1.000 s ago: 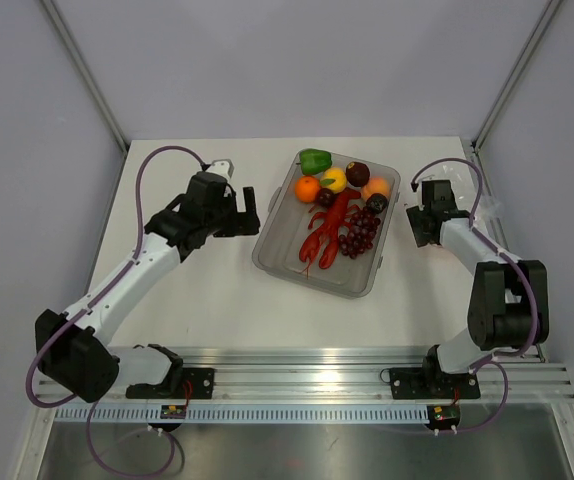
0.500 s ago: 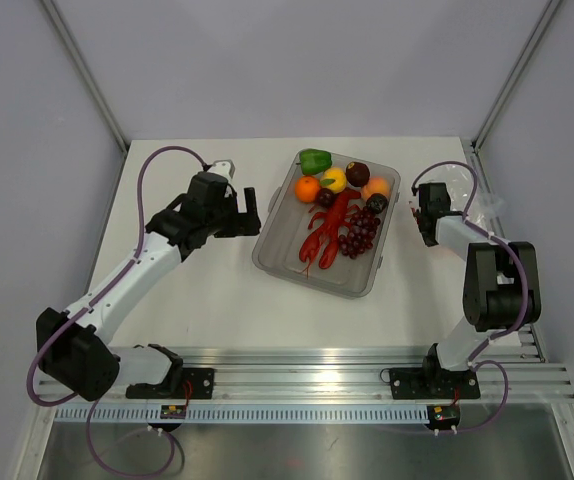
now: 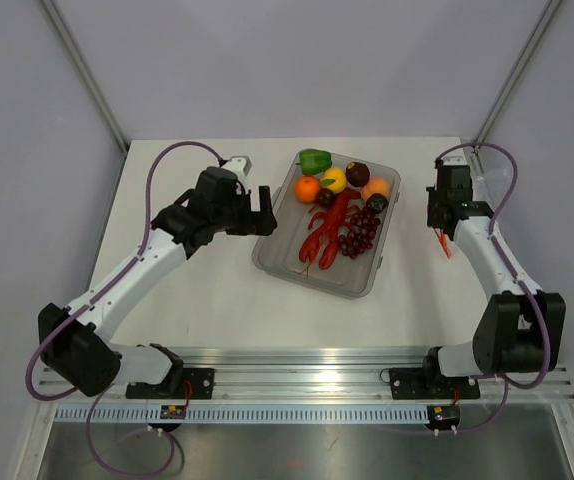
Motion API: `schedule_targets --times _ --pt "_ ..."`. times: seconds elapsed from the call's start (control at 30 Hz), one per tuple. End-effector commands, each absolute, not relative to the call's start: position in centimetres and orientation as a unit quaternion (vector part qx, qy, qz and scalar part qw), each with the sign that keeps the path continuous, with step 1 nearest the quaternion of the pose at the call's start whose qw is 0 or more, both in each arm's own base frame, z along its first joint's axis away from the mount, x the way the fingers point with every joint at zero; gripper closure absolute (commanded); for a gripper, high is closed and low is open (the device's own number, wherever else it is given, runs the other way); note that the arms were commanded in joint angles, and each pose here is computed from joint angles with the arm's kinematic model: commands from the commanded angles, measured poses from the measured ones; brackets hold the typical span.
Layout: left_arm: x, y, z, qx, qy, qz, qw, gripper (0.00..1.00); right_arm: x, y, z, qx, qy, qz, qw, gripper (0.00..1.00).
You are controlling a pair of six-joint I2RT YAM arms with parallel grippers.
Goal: Place the food in the zip-top bag and seal the zipper
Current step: Pick up the zipper food storage bag at the center of the board, then open the zipper of the food storage bag.
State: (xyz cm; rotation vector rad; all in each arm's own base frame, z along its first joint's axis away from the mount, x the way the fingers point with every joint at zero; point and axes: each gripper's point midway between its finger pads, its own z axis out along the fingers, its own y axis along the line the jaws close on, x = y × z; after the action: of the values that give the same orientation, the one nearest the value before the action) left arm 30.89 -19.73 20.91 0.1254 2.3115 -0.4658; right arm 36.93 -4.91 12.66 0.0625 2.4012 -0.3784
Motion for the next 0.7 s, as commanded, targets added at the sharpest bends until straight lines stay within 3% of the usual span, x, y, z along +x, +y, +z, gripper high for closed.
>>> schedule_targets --times 0.0,0.2,0.3,0.67 --pt "31.2 -24.3 25.3 0.096 0.873 -0.275 0.391 0.01 36.1 -2.2 19.3 0.111 0.905 -0.049 0.409 1.00" --pt "29.0 -32.5 28.6 0.159 0.828 -0.393 0.366 0.01 32.6 2.6 22.3 0.178 0.906 0.095 0.373 1.00" --pt "28.4 -35.5 28.8 0.182 0.820 -0.409 0.356 0.02 30.3 4.6 22.8 0.188 0.908 0.152 0.343 1.00" --pt "27.4 -44.3 27.2 0.207 0.803 -0.466 0.308 0.07 25.2 7.3 24.1 0.175 0.906 0.223 0.314 1.00"
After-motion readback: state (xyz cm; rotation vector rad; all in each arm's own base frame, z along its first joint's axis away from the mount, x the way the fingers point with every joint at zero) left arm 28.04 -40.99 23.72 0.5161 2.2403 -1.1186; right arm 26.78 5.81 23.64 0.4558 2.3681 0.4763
